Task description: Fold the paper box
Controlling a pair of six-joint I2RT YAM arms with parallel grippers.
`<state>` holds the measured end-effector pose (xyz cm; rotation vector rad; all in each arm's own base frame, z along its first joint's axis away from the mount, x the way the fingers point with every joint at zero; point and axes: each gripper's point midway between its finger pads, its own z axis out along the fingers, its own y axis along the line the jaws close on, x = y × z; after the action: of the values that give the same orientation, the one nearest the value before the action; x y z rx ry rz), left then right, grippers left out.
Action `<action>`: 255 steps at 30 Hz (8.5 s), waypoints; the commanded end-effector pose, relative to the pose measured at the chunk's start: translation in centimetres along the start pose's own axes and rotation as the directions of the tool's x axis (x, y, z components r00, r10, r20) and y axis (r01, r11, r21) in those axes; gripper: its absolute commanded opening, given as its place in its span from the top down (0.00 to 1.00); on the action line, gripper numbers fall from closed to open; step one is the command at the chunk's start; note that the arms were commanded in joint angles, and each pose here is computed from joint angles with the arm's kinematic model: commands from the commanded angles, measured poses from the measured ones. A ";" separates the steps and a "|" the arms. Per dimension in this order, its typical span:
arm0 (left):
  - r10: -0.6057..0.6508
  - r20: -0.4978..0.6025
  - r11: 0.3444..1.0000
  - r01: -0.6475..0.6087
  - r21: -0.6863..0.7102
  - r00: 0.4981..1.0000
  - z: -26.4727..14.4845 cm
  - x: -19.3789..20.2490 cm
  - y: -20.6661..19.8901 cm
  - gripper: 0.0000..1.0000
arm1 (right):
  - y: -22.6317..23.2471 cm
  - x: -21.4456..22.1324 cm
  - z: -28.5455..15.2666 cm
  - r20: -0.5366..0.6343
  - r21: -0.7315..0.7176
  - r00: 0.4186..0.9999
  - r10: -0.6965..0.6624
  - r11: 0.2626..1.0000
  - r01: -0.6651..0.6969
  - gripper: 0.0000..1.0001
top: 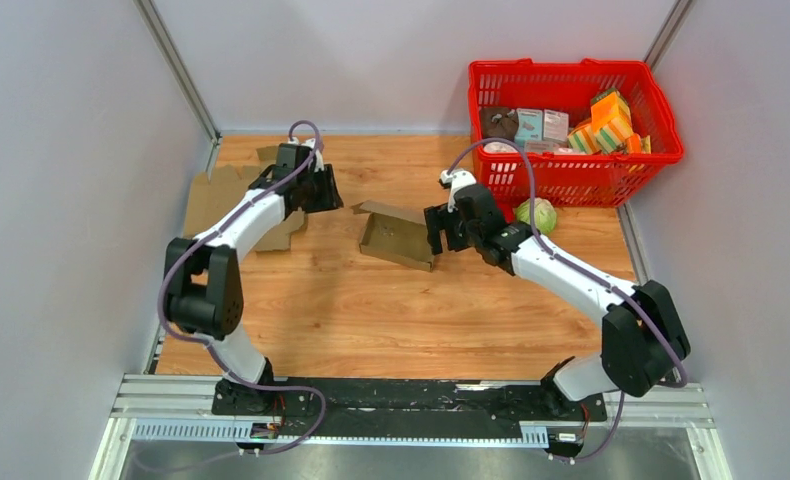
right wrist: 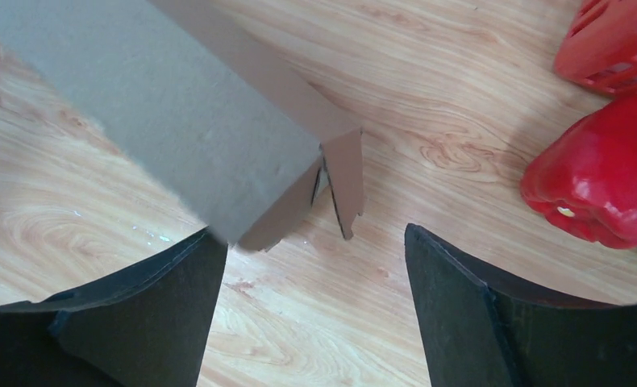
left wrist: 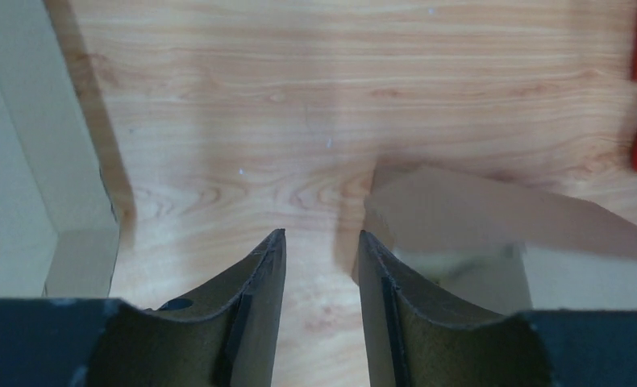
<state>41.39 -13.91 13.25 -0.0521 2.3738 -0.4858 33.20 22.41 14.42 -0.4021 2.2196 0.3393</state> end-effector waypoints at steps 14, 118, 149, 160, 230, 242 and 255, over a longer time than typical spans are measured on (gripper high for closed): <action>-0.003 -0.054 0.981 0.013 0.194 0.999 3.5 -1.9 -3.4 0.66 | 1.3 -3.1 1.1 0.057 -0.301 0.989 0.139 0.947 -0.116 0.20; 0.190 0.203 0.982 -0.188 -0.028 0.961 -2.8 0.3 1.5 0.58 | 1.1 -3.3 8.2 -0.125 -0.208 0.984 0.126 0.966 -0.150 0.29; 0.176 0.212 0.984 -0.172 -0.036 0.961 -3.9 1.2 0.3 1.00 | 5.2 2.9 10.0 -0.150 -0.048 0.975 -0.161 0.987 0.155 0.46; 0.132 0.225 0.991 -0.124 -0.047 0.965 -4.1 2.0 -0.4 1.00 | 5.4 5.0 10.7 -0.220 0.011 0.941 -0.256 0.964 0.265 0.81; 0.224 0.311 0.975 -0.207 -0.085 0.924 -4.7 3.5 -4.8 0.99 | 3.9 -6.0 5.8 0.203 -0.055 0.979 -0.024 0.998 0.036 1.00; 0.076 0.382 0.994 -0.038 -0.107 0.921 -4.7 3.7 -6.3 0.99 | 3.3 -3.9 5.2 0.339 0.155 0.937 0.083 0.978 -0.142 1.00; 0.070 0.355 0.992 -0.027 -0.125 0.932 -3.9 6.3 -8.4 0.94 | 3.2 -2.7 2.3 0.497 0.117 0.858 0.129 0.970 -0.214 1.00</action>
<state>32.60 -19.63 13.27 -0.0709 2.1048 -0.2202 35.52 26.01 12.89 -0.1053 1.8962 0.2162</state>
